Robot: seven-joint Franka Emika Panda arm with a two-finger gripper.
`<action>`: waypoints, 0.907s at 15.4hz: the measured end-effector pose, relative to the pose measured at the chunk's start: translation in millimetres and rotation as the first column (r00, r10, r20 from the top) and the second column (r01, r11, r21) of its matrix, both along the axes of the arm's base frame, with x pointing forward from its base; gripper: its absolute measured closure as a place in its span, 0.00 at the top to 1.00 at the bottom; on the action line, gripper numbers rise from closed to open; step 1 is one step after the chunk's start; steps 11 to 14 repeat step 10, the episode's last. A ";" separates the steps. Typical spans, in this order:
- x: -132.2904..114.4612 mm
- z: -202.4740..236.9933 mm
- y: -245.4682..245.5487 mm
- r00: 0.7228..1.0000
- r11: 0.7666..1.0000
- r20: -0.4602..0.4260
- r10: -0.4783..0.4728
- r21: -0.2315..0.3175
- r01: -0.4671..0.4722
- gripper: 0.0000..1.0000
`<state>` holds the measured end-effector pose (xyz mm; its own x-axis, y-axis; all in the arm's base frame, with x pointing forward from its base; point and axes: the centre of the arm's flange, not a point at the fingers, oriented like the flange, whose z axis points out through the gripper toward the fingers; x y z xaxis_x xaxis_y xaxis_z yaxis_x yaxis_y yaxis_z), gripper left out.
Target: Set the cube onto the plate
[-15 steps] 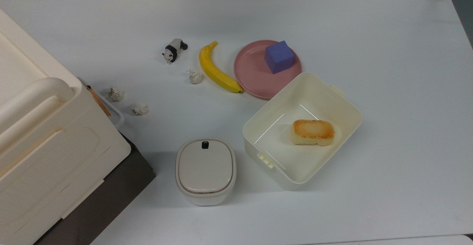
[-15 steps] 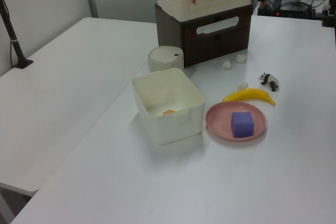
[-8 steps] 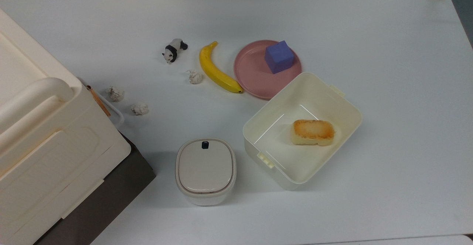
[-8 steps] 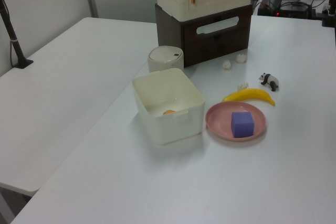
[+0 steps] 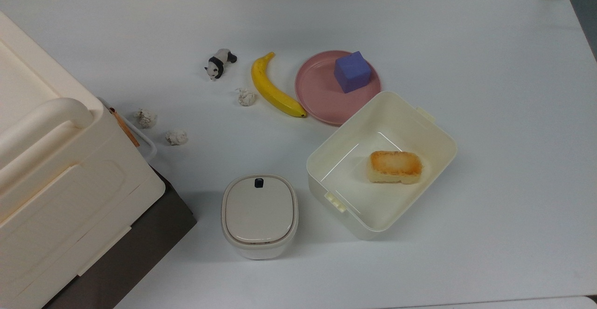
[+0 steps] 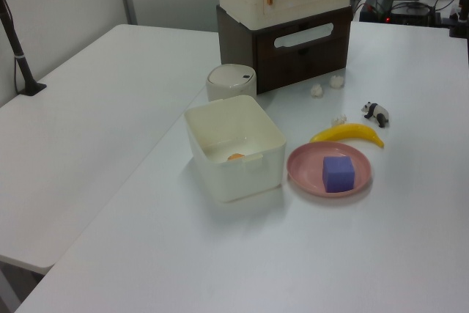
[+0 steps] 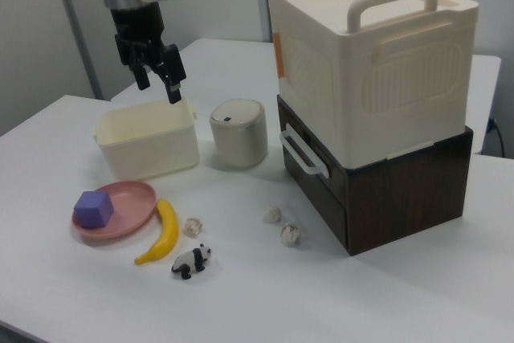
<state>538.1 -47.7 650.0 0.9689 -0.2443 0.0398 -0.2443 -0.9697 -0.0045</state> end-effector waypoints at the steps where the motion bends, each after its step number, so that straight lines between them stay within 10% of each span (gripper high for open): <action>1: -0.2 0.3 -2.0 1.000 1.000 0.001 0.009 0.000 -0.009 1.00; 14: -0.3 2.1 -5.4 0.993 0.993 0.004 0.119 -0.005 -0.119 1.00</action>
